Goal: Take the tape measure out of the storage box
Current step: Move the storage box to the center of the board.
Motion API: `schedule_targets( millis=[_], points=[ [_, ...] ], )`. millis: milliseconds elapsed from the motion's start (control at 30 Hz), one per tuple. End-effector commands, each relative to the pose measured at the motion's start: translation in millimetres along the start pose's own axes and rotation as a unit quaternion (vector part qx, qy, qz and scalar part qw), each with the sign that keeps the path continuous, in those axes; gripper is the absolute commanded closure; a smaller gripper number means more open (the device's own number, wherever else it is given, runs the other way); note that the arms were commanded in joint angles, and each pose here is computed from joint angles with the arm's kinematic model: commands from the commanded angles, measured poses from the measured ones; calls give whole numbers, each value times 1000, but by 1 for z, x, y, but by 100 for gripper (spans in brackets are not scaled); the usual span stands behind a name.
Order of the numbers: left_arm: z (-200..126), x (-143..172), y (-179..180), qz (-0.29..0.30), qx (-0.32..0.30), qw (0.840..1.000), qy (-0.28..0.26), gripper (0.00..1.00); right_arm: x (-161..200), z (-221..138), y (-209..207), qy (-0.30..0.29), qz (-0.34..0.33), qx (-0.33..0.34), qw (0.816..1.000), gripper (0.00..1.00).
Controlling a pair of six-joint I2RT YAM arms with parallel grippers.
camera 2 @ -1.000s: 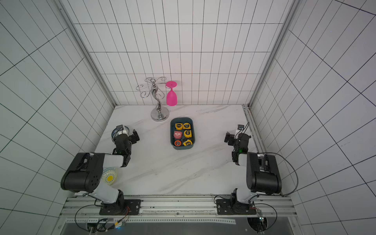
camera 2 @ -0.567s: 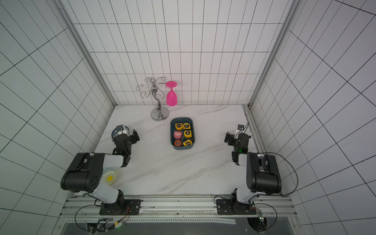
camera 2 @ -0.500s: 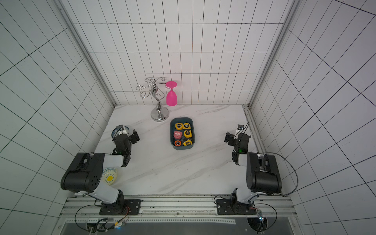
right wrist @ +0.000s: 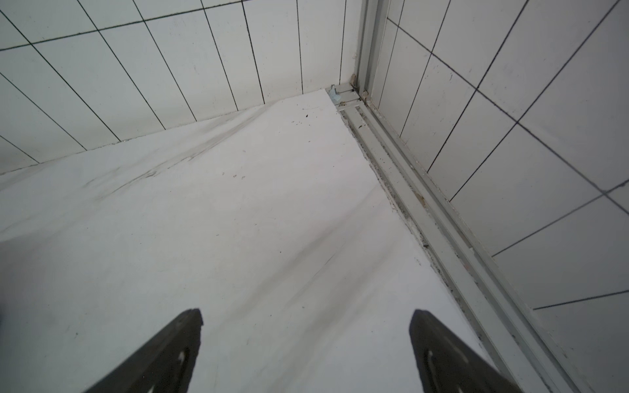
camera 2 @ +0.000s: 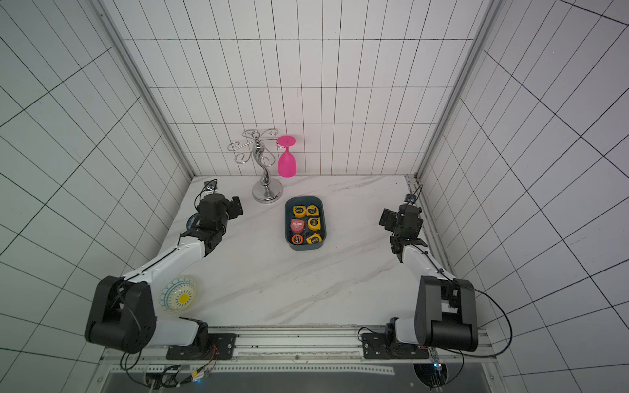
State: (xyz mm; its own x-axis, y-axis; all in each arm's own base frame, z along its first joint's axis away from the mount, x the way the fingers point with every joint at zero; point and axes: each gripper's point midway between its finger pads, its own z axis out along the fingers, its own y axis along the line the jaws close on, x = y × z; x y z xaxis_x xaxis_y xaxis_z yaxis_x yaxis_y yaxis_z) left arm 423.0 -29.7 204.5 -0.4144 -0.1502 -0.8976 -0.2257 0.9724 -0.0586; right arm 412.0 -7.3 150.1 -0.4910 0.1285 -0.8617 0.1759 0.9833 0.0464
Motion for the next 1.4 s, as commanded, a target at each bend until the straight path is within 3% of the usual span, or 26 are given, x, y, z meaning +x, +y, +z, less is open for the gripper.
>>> schedule_targets(
  millis=[0,233,333,500,700,1167,1367],
  points=[
    [-23,61,-24,-6,78,986,149,3,20,-10,18,75,-21,14,997,1],
    [-57,93,-103,-9,197,947,255,2,30,-30,69,175,-3,-71,982,1],
    [-58,102,-129,1,204,935,291,2,38,-38,77,204,-16,-76,976,1],
    [-40,107,-154,4,186,930,317,3,48,-45,83,228,-18,-90,969,1],
    [-14,119,-162,1,144,927,346,3,49,-50,81,231,-22,-87,969,1],
    [17,152,-172,9,111,920,377,19,60,-48,77,249,-33,-78,965,1],
    [21,161,-163,11,81,919,385,34,62,-48,77,252,-34,-77,964,1]
  ],
)
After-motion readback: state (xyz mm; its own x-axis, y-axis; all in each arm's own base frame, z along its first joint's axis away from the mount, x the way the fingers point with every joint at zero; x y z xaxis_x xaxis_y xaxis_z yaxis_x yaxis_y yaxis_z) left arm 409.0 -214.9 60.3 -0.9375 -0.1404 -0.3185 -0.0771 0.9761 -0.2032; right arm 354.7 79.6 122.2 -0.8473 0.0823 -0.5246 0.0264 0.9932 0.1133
